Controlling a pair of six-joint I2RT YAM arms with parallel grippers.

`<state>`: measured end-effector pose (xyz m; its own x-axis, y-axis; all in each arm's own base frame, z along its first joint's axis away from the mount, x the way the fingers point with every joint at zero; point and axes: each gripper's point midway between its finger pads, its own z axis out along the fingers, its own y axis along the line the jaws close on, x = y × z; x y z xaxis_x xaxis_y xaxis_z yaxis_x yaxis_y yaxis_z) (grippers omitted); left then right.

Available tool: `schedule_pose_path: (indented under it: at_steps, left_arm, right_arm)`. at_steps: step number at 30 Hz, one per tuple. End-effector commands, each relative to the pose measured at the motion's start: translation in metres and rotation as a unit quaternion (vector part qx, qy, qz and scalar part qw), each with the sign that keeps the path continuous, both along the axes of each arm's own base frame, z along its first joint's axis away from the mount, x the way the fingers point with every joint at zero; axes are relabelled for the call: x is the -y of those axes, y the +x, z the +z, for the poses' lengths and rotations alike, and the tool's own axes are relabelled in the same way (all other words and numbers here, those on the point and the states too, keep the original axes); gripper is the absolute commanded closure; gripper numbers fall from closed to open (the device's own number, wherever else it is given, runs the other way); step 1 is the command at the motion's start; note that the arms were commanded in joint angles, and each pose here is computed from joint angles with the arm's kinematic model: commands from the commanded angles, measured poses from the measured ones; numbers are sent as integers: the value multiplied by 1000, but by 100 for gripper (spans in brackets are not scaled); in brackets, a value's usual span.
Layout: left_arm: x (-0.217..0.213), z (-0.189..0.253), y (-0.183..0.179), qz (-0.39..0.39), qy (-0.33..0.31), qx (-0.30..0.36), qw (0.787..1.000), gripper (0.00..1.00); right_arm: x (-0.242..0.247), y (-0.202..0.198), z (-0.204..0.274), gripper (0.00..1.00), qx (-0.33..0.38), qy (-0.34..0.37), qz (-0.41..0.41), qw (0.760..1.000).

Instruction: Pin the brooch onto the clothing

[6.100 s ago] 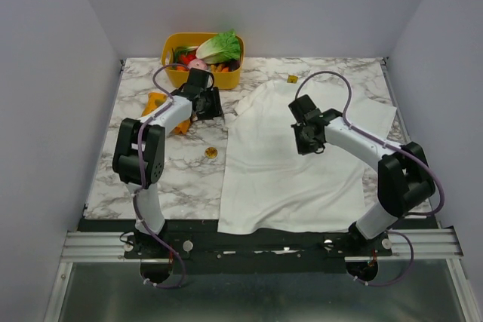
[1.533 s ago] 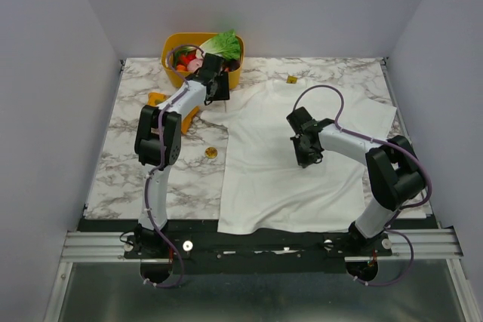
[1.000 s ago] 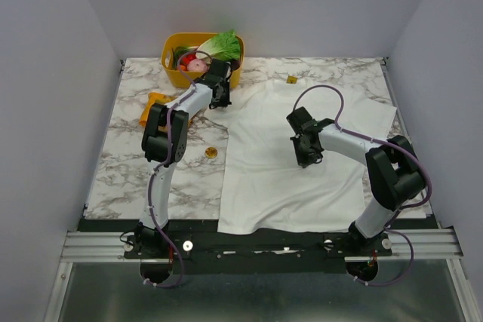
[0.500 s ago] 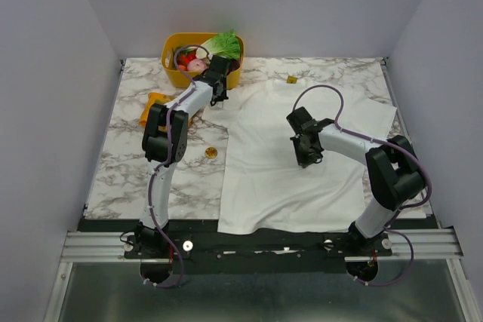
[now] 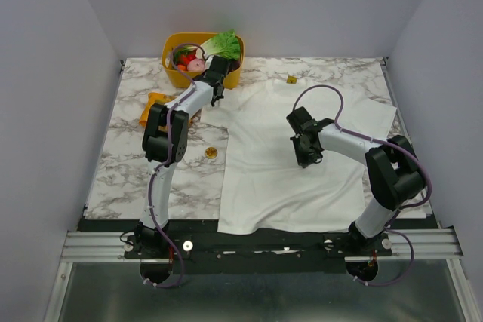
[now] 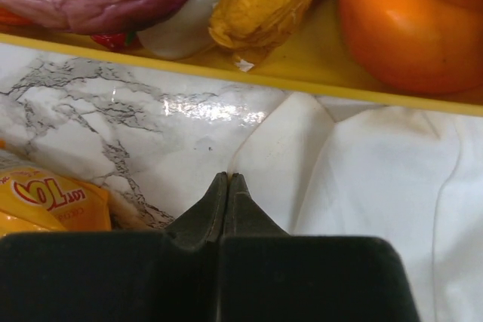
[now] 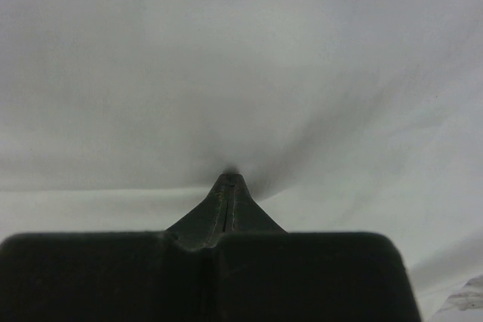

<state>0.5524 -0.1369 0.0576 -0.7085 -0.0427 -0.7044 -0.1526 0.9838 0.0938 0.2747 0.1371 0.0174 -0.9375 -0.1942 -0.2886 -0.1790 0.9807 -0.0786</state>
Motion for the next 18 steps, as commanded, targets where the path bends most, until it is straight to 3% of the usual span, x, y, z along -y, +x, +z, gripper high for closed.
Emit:
schedule_pose_path:
  at_steps: [1,18]
  left_arm:
    - [-21,20,3,61,35,30,997,100]
    - [-70,17,-15,150,52,15,987,100]
  right_arm:
    - [0,-10,-12,100,-25,-8,9,1000]
    - [-1,-10,-4,99,-10,5,3,1000]
